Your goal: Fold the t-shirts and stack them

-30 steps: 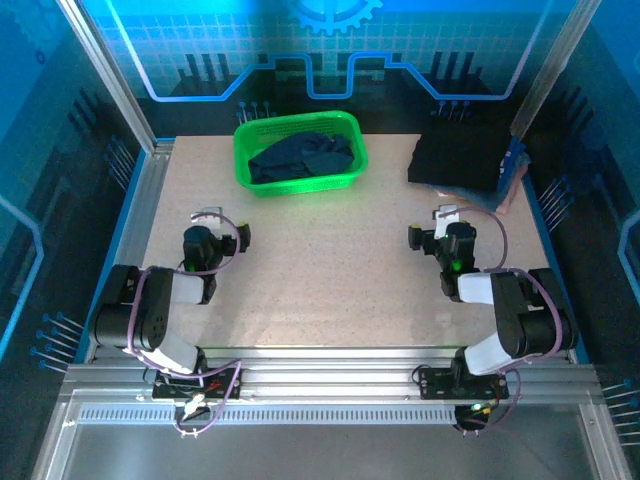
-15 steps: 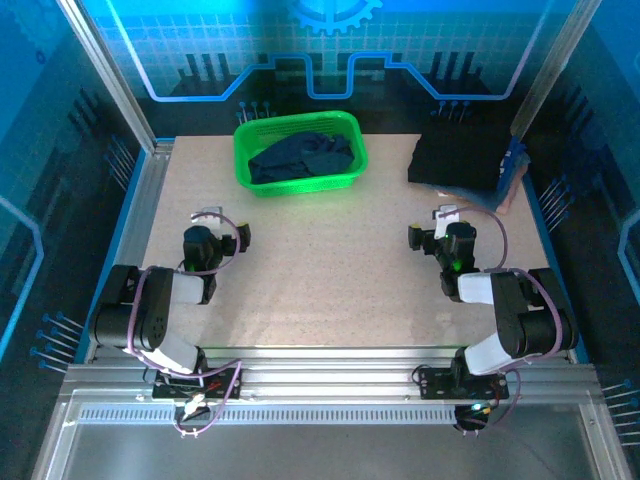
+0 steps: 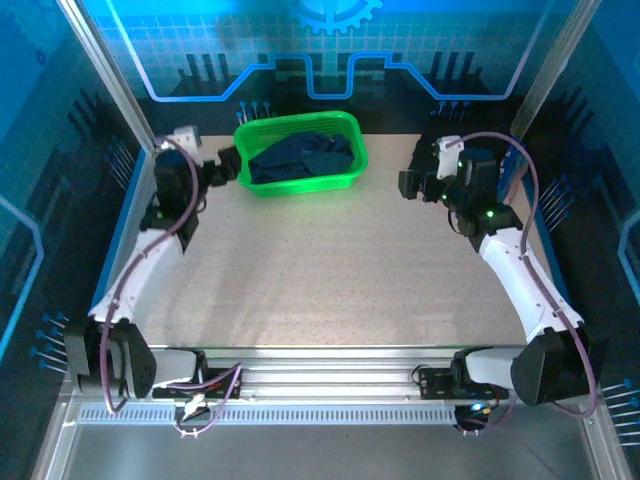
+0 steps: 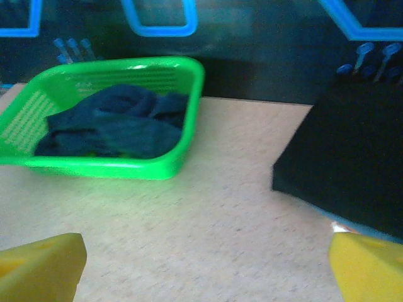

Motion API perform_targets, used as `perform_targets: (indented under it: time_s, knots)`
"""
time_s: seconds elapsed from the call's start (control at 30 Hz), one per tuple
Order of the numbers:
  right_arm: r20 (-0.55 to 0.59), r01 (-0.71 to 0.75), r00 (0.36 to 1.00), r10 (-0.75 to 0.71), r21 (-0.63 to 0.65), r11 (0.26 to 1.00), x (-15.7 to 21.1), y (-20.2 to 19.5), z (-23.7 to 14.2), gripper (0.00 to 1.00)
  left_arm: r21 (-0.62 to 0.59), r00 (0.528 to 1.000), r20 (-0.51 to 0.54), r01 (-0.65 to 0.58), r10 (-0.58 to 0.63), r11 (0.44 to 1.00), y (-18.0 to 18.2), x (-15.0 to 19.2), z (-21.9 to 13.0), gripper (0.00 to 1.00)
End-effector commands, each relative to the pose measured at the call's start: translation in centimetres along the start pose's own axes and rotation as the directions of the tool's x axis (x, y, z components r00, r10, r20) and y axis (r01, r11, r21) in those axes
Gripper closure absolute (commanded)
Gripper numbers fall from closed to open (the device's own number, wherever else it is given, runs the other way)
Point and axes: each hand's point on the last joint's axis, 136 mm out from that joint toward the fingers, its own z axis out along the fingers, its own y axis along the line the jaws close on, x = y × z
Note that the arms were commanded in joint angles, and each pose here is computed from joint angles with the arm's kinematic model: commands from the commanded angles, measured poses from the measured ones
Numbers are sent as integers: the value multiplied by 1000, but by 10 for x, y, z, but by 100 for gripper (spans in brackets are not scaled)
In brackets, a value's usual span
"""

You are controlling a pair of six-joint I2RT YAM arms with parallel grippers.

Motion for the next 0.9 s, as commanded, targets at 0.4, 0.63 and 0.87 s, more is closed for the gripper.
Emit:
perform_targets:
  time_s: [0.4, 0.63, 0.87]
  knots:
    - [-412, -179, 911, 25, -340, 923, 31, 144, 27, 0, -355, 798, -524, 113, -297, 928, 72, 118, 149, 10]
    - [-468, -197, 884, 26, -322, 926, 37, 149, 47, 0, -445, 721, -579, 113, -381, 888, 95, 169, 160, 25]
    - [-487, -175, 873, 19, -276, 945, 16, 154, 88, 0, -488, 687, -580, 137, -437, 862, 103, 199, 143, 45]
